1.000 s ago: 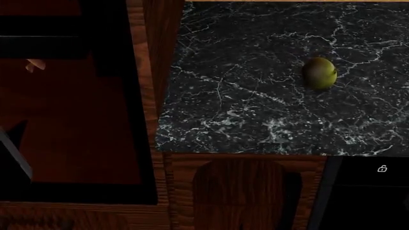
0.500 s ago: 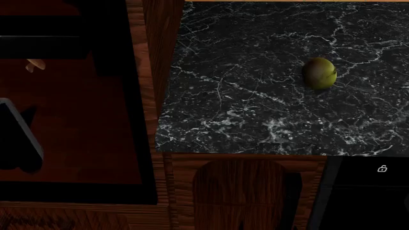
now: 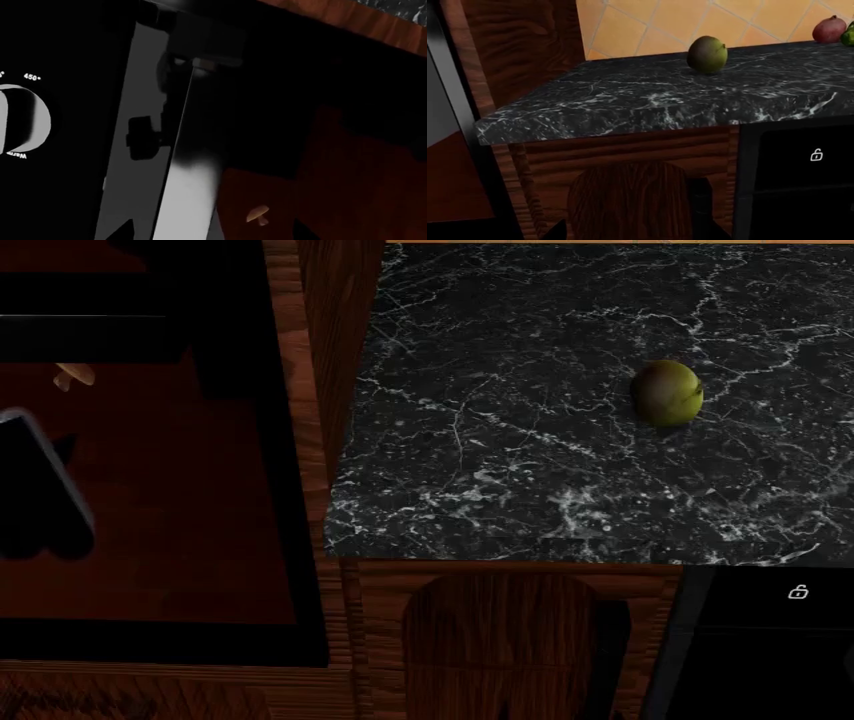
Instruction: Open the oven door
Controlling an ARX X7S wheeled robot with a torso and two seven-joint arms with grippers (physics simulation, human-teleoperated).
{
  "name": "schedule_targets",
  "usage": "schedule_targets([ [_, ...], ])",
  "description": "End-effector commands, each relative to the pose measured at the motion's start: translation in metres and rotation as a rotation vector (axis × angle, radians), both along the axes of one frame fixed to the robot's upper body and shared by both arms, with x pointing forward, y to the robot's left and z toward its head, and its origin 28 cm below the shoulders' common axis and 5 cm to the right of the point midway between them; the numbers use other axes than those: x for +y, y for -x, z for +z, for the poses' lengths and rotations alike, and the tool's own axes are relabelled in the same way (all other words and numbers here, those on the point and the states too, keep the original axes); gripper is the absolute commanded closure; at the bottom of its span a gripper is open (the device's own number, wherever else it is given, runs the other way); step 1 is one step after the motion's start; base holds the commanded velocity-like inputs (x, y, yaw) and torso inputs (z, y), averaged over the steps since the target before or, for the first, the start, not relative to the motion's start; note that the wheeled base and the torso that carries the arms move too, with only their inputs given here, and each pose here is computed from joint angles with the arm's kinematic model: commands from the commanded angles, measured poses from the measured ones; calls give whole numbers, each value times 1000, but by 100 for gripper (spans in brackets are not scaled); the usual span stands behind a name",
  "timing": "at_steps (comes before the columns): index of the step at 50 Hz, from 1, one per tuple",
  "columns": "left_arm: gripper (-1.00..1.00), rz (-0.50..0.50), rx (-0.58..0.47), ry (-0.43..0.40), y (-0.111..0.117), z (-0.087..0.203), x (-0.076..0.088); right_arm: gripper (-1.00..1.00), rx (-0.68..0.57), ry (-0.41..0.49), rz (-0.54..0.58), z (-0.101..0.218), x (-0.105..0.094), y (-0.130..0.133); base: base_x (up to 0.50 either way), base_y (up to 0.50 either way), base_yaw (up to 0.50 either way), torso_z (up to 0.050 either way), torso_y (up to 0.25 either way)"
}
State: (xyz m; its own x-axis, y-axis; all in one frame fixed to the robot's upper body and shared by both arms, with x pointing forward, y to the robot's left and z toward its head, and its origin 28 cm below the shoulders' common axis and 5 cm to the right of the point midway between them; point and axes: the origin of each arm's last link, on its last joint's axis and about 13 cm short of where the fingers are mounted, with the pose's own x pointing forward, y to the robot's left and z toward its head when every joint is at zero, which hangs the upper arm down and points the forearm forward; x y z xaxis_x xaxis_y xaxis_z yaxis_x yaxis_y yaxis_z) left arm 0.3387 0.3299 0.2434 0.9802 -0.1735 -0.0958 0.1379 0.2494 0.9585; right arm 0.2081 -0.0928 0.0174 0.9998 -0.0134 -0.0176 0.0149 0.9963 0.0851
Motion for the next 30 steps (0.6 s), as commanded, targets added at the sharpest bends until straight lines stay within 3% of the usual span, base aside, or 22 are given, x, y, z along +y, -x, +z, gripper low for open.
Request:
schedule_targets([
  [1, -100, 11, 7, -17, -11, 5, 1, -100, 4, -1, -5, -2, -1, 0, 0, 0, 0, 0, 0],
  [30, -100, 32, 23, -51, -48, 2, 4, -100, 14, -2, -28, -5, -4, -5, 0, 0, 0, 0, 0],
])
